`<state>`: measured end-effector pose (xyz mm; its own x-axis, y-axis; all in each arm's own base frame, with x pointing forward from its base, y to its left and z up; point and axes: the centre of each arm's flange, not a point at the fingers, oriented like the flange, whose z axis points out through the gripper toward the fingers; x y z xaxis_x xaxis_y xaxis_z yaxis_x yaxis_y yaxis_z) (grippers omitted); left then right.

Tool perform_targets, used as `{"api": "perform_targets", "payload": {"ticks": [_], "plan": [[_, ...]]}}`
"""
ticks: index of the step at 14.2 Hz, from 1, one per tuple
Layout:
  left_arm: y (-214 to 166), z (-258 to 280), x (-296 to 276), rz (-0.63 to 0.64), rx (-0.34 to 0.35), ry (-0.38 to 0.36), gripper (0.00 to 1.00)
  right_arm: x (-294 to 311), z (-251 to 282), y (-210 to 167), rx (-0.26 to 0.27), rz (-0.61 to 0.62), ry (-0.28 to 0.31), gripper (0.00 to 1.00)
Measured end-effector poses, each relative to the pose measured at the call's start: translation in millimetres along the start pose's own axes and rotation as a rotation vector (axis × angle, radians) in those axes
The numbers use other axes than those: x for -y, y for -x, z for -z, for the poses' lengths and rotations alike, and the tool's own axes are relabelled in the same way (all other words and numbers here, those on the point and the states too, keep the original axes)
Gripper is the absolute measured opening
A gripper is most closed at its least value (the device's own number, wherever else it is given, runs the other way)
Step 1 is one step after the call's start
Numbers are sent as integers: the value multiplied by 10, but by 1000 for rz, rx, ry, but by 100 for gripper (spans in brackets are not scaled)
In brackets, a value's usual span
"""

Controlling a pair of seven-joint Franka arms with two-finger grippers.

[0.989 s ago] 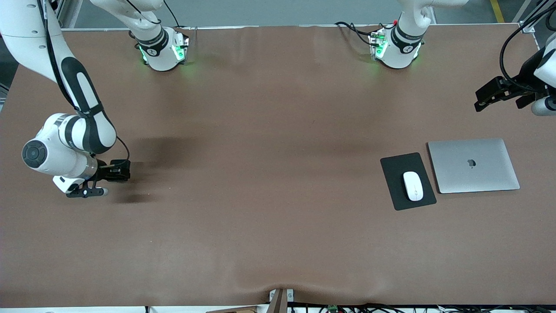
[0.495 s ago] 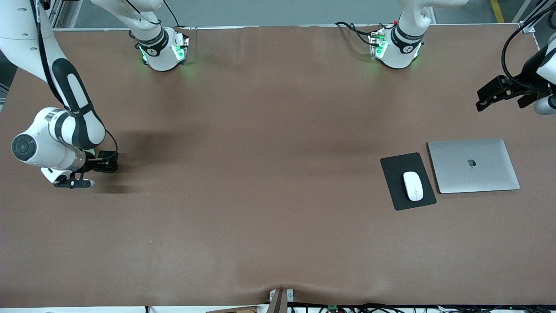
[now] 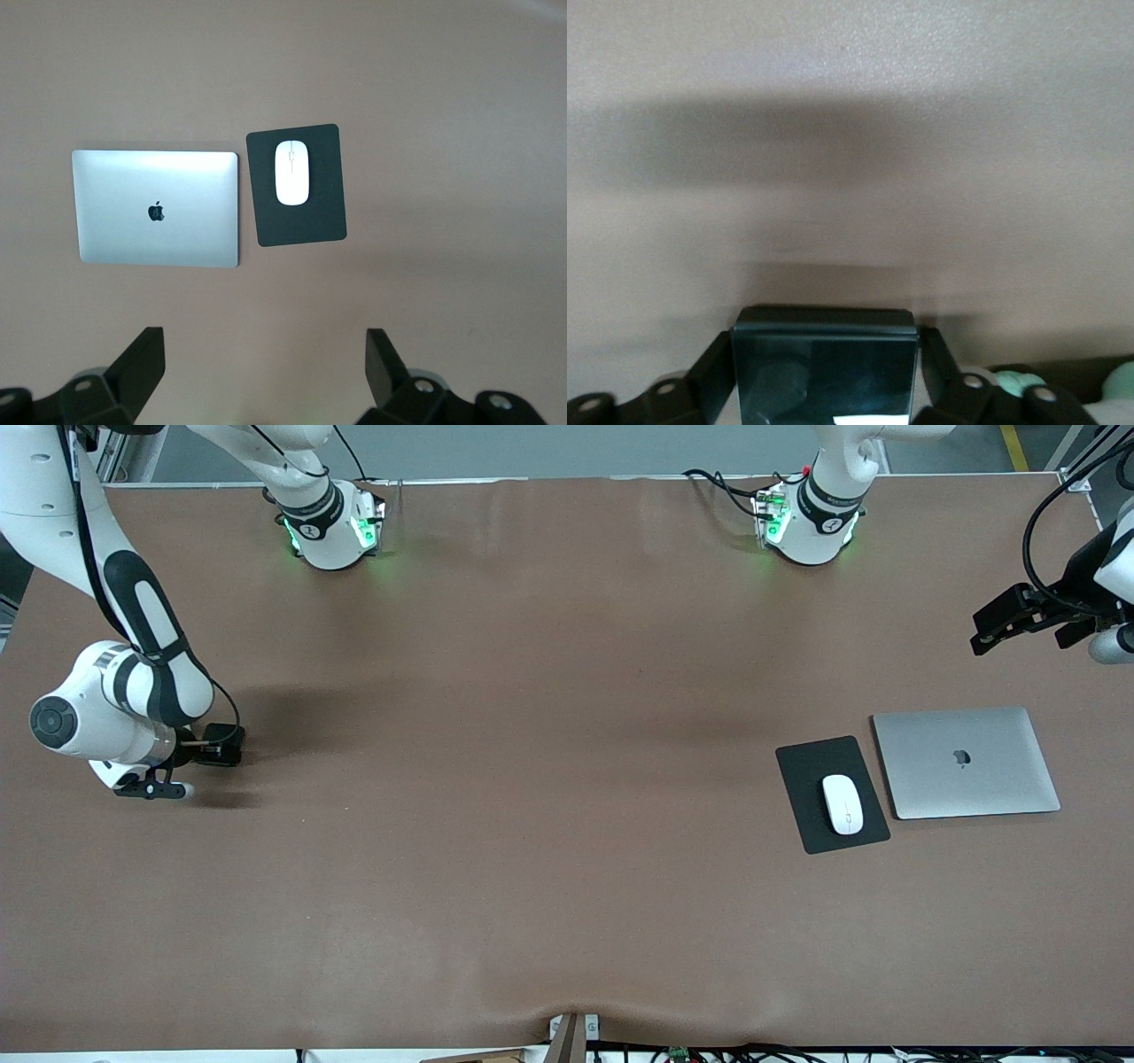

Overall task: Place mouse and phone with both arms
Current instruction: 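Lower the black phone beside the green plush with the right gripper, then open the right gripper and lift it away from the phone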

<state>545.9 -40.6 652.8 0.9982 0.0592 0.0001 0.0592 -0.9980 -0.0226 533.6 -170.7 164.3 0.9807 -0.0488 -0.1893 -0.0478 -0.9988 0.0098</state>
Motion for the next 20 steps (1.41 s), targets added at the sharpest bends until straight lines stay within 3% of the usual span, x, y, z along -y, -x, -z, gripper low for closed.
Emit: {"api": "perform_targets", "payload": {"ticks": [3,5,10,16,20], "plan": [[-11,-5,67,13,1,0,100,23,108,-53,-21,6,3,100],[-14,-4,91,17,1,0,100,122,455,-170,-62,32,7,100],[-4,4,66,13,1,0,100,1023,2158,-214,-152,153,12,100],[76,53,-228,-40,-3,1,100,1598,4050,302,-111,120,-8,100],[92,69,-267,-48,-6,1,100,1583,4705,644,-116,81,-17,100]]}}
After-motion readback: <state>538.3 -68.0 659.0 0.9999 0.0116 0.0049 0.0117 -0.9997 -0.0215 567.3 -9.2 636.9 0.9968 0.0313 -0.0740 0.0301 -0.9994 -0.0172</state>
